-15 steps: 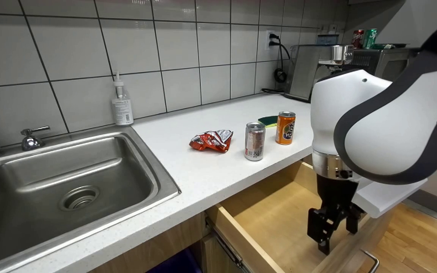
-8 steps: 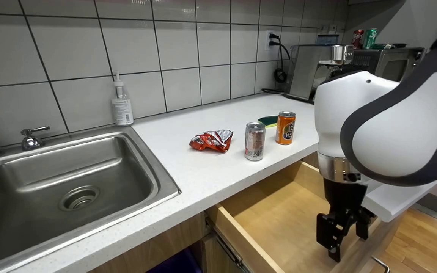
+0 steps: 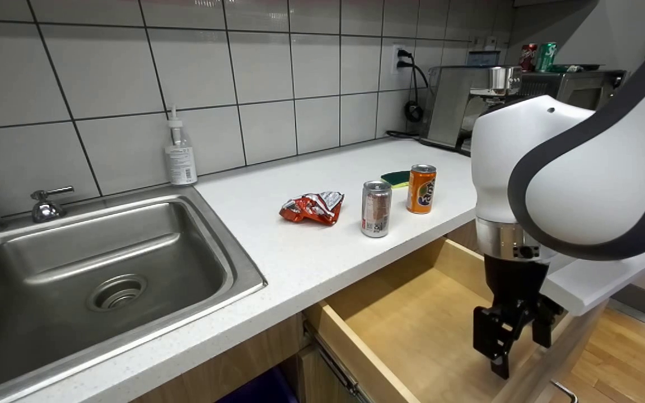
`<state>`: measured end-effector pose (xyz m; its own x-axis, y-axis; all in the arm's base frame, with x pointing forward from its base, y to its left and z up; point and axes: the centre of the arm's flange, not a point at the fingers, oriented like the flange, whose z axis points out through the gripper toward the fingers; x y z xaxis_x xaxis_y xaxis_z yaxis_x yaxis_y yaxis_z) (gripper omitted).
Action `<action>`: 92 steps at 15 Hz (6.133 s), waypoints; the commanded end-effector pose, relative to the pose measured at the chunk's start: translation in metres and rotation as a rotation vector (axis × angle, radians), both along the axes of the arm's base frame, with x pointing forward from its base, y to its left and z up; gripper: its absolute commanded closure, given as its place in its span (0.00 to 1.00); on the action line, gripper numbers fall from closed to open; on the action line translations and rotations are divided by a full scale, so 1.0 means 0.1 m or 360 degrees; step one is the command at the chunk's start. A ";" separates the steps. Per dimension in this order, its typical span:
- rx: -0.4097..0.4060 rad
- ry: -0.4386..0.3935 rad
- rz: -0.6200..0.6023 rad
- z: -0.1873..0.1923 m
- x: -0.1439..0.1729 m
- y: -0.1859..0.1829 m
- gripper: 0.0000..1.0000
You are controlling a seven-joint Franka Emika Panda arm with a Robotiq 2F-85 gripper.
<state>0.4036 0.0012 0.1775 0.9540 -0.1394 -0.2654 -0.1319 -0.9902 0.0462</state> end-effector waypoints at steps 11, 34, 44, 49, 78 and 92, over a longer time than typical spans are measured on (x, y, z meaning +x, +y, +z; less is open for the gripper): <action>-0.0062 -0.0041 0.0004 0.60 0.08 -0.36 0.00; -0.0264 -0.0470 0.0373 1.88 1.17 -0.48 0.00; -0.0208 -0.0486 0.0547 1.95 1.75 -0.34 0.00; -0.0097 -0.0471 0.0672 2.03 1.78 -0.20 0.00; -0.0092 -0.0509 0.0601 1.93 2.02 -0.06 0.00; -0.0092 -0.0507 0.0530 1.65 2.48 -0.10 0.00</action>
<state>0.6299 -0.0088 0.3419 0.9797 0.1953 0.0445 0.1897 -0.9759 0.1082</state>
